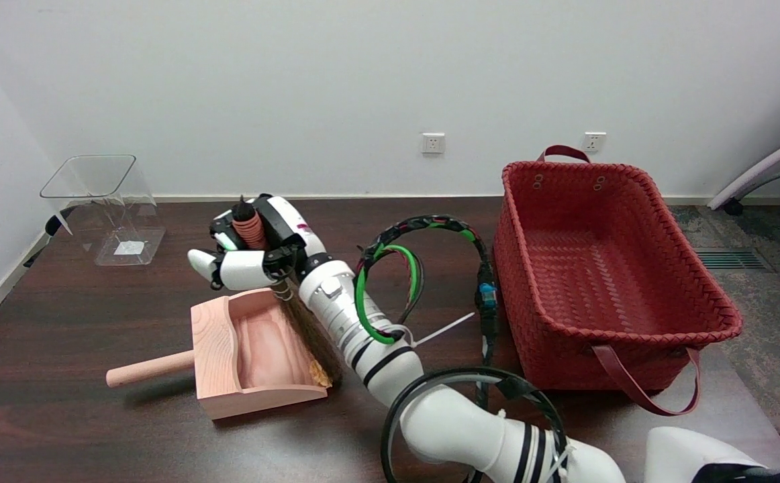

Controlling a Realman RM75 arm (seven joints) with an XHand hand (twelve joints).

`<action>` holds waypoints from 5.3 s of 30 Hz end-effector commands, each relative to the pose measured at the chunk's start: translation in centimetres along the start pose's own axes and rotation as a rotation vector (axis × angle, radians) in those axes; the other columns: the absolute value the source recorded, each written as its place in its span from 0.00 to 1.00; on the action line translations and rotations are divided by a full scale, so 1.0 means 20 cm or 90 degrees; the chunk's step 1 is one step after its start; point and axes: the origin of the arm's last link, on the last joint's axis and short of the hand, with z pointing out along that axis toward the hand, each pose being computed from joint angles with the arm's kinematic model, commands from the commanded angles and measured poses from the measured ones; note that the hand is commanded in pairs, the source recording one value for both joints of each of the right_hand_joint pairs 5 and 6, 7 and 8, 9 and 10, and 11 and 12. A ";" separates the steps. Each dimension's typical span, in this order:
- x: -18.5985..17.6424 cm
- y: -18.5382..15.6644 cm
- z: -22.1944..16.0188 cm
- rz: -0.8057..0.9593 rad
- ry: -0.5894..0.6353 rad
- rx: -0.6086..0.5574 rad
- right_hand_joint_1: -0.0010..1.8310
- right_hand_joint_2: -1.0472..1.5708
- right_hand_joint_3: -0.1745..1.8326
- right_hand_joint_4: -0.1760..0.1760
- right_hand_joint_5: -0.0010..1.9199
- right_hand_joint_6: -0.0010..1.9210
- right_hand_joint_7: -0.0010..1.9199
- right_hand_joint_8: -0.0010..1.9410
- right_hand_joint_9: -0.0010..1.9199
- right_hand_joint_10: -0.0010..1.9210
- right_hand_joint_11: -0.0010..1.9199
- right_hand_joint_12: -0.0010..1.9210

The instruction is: Sweep the paper balls into the dustpan.

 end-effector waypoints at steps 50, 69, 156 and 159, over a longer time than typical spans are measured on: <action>0.44 -0.09 -0.31 -0.275 0.203 0.015 0.77 0.83 0.36 0.50 1.00 1.00 1.00 0.99 1.00 1.00 1.00 1.00; 0.07 -0.08 -0.48 -0.220 0.279 -0.082 0.75 0.85 0.36 0.50 1.00 1.00 1.00 0.99 1.00 1.00 1.00 1.00; -0.28 -0.04 0.11 0.099 0.181 -0.041 0.75 0.79 0.38 0.50 1.00 1.00 1.00 0.99 1.00 1.00 1.00 1.00; -0.29 -0.03 0.11 0.125 0.165 -0.052 0.75 0.79 0.39 0.50 1.00 1.00 1.00 0.99 1.00 1.00 1.00 1.00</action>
